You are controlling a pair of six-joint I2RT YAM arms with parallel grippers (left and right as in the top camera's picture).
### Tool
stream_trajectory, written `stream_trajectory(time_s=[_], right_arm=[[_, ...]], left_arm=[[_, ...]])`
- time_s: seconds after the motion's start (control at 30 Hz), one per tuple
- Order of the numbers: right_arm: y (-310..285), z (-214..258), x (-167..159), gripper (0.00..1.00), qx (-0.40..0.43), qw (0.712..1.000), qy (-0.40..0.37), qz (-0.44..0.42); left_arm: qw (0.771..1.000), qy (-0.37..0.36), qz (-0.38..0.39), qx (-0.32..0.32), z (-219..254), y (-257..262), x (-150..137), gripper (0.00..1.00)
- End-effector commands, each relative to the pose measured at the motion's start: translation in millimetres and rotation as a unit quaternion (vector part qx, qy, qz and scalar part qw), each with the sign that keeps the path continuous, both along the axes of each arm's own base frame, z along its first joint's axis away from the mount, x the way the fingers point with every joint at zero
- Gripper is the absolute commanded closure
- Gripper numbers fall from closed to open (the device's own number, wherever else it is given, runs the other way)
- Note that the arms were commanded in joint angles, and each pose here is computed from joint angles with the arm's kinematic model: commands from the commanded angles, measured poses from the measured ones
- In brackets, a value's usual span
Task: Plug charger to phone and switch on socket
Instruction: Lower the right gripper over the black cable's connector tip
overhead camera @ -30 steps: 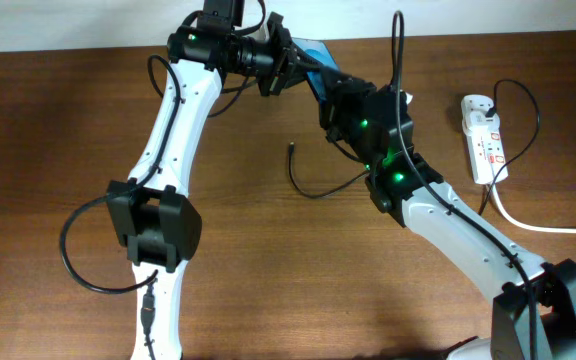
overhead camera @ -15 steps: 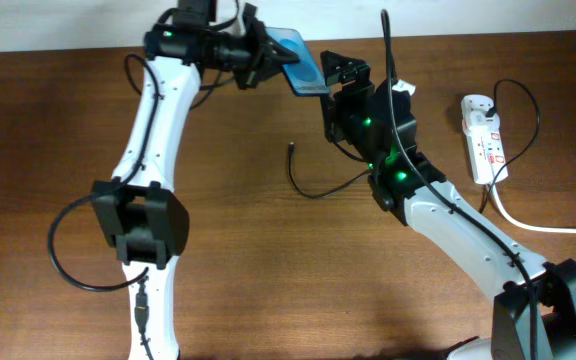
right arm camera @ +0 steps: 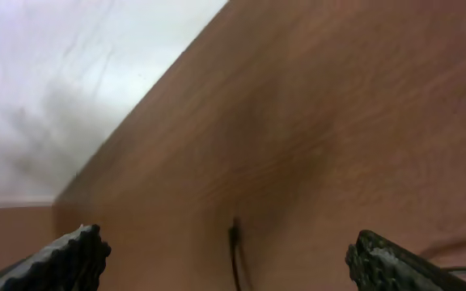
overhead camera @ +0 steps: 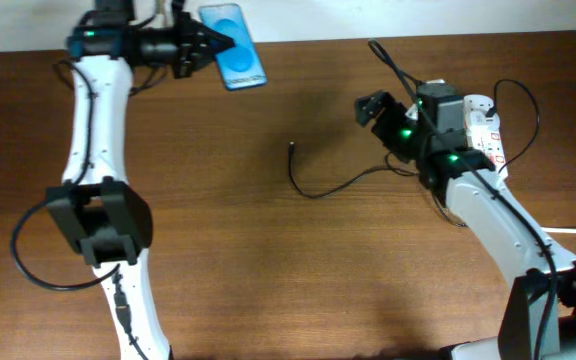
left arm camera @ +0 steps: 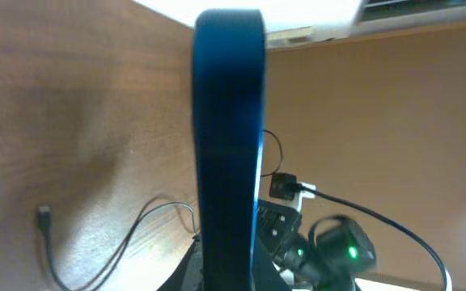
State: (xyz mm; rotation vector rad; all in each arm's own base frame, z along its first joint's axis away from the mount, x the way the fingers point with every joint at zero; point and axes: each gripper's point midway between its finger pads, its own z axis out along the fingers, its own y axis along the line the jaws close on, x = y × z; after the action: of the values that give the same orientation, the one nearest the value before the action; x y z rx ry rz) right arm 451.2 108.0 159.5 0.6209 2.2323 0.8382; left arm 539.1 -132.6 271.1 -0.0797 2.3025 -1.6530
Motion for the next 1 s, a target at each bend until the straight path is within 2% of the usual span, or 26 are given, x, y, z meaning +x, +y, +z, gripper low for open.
stream_trajectory(time_s=[0.0,0.27,0.47,0.6,0.67,0.73,0.97], right_arm=[[24.3,16.7,-12.3,0.02,0.007,0.993,-0.023,0.116],[33.0,38.5,-10.3,0.02,-0.133,0.972,0.053,0.184],[70.2,7.4,-1.7,0.01,-0.14,0.96,0.093,0.223],[92.8,-11.8,0.6,0.02,-0.142,0.955,0.095,0.244],[108.4,-22.7,3.4,0.2,-0.143,0.952,0.089,0.257],[117.7,-32.2,5.5,0.33,-0.147,0.949,0.087,0.263],[143.2,-91.6,10.1,0.59,-0.167,0.941,0.112,0.271]], left_arm=[[0.998,-0.054,-0.024,-0.034,16.7,20.3,-4.0,1.0],[0.998,-0.06,-0.009,-0.024,13.1,37.9,-2.0,1.0],[0.999,-0.026,-0.005,-0.022,6.1,37.8,-7.4,1.0],[0.999,-0.039,-0.016,-0.019,4.0,36.7,-12.3,1.0],[0.999,-0.04,-0.019,-0.018,1.9,37.4,-15.1,1.0],[0.999,-0.042,-0.018,-0.018,1.4,41.9,-15.9,1.0],[0.998,-0.048,0.016,-0.046,11.1,89.4,-14.8,1.0]])
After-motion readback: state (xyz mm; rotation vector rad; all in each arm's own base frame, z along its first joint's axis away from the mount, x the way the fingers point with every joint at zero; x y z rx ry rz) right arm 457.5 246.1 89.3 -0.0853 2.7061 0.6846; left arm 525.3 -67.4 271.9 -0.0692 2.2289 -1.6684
